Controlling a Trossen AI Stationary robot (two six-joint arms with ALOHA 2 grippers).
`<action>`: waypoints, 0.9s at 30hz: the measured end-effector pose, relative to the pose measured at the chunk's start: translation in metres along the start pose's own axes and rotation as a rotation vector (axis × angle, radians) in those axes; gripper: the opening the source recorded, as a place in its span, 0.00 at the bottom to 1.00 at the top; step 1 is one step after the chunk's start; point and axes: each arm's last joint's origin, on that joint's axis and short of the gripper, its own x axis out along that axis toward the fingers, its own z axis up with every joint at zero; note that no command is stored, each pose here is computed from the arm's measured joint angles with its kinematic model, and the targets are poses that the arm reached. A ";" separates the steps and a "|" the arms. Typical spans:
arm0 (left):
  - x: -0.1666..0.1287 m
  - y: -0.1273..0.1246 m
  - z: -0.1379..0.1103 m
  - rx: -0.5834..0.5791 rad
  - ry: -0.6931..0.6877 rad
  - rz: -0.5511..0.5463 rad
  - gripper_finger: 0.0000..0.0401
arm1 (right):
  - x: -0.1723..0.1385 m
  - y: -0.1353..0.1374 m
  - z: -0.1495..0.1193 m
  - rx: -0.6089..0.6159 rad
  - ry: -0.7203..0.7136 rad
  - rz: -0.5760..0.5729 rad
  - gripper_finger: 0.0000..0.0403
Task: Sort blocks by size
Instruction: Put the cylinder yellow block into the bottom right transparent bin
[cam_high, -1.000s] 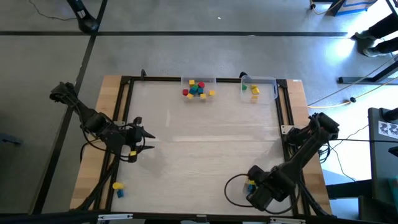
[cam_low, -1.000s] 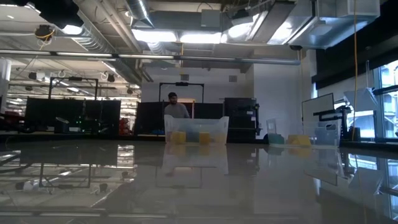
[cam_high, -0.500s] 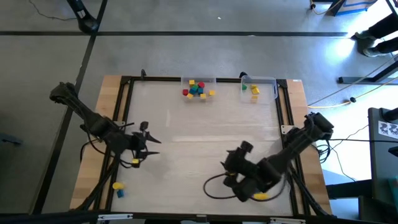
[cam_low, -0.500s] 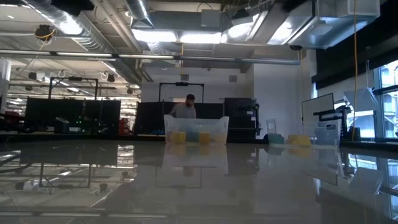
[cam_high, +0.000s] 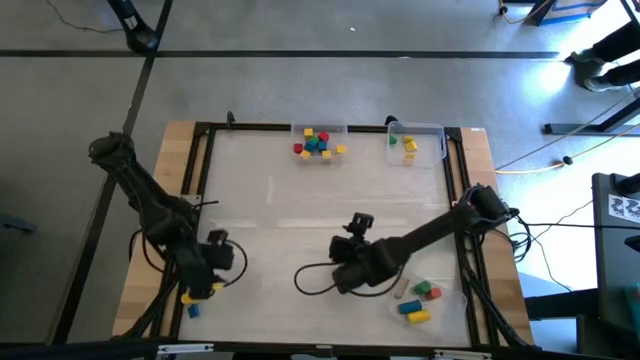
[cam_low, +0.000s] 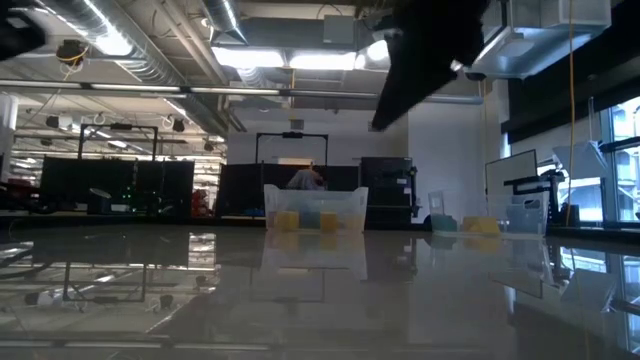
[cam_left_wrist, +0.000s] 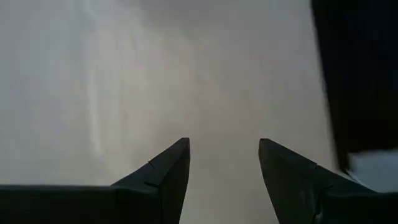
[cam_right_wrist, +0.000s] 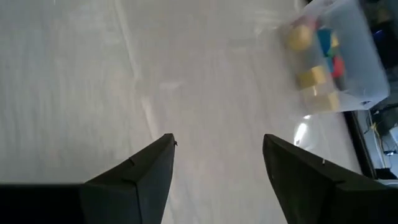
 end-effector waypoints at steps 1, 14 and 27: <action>0.002 -0.005 -0.003 -0.017 0.033 -0.025 0.45 | 0.005 0.000 0.000 -0.019 0.017 0.006 0.60; 0.021 -0.050 -0.047 -0.179 0.353 -0.086 0.45 | 0.022 -0.012 0.006 -0.036 0.072 0.016 0.60; 0.043 -0.064 -0.077 -0.215 0.499 0.005 0.45 | 0.022 -0.011 0.006 -0.038 0.070 0.017 0.60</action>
